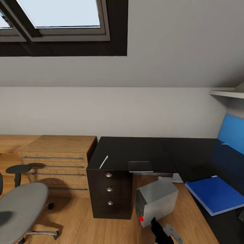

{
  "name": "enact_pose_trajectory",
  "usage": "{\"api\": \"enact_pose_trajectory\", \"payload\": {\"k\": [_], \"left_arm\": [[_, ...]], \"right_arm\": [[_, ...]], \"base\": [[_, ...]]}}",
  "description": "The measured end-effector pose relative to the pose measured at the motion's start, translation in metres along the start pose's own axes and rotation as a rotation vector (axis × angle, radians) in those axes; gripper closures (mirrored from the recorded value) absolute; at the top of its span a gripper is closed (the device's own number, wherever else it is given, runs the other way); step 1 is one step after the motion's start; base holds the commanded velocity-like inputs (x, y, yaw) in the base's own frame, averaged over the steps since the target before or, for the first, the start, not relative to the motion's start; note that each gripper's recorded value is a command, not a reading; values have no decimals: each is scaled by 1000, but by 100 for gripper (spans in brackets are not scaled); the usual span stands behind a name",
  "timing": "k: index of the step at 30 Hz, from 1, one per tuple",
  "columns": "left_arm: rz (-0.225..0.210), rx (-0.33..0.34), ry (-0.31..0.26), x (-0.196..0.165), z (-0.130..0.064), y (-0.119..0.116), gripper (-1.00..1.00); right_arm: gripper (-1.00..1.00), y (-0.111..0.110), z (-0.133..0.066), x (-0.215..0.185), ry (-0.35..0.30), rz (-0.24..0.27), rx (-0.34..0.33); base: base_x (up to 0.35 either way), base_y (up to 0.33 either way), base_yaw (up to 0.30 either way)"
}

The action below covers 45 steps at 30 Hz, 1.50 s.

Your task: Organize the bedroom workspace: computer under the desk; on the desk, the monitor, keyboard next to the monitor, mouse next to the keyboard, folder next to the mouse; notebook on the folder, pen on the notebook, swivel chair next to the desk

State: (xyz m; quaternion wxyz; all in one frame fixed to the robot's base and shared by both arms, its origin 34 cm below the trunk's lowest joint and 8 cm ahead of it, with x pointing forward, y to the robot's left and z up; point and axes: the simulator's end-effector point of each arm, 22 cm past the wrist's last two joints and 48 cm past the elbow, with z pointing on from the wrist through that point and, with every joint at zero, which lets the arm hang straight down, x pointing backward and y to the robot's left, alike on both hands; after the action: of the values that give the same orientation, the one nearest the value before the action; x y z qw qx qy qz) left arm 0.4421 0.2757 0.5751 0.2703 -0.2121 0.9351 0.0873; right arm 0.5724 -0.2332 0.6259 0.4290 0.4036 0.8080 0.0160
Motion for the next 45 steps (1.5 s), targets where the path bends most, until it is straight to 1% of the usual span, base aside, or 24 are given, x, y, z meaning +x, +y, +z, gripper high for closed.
{"api": "enact_pose_trajectory", "payload": {"k": [2,9,17,22,24,25,26,27,28,34,45], "left_arm": [[6,-9,13,7,1,4,-100],[16,-19,36,19,3,8,-100],[17,-20,42,23,3,8,-100],[27,-27,61,32,3,11,-100],[36,-33,75,40,4,14,-100],[66,-37,77,44,4,16,-100],[69,-37,73,44,4,16,-100],[68,-37,69,43,4,16,-100],[59,-39,43,44,5,18,-100],[62,-5,47,48,6,13,-100],[62,0,49,50,6,12,-100]], "right_arm": [[-100,-7,0,2,3,-9,13],[-100,-12,0,1,-3,-18,19],[-100,-9,0,1,-4,-19,13],[-100,0,0,0,-8,-30,-28],[-100,1,0,-1,-10,-34,-38],[-100,1,0,0,-9,-40,-41],[-100,0,0,0,-10,-40,-41],[-100,0,0,-1,-10,-40,-40],[-100,-1,1,-1,-11,-39,-37],[-100,0,0,-1,-10,-39,-39],[-100,-3,2,-3,-13,-35,-32]], "base": [[0,0,0],[0,0,0],[0,0,0],[0,0,0],[0,0,0],[0,0,0],[0,0,0],[-78,208,0],[-86,246,0],[-92,291,0],[-7,278,0]]}}
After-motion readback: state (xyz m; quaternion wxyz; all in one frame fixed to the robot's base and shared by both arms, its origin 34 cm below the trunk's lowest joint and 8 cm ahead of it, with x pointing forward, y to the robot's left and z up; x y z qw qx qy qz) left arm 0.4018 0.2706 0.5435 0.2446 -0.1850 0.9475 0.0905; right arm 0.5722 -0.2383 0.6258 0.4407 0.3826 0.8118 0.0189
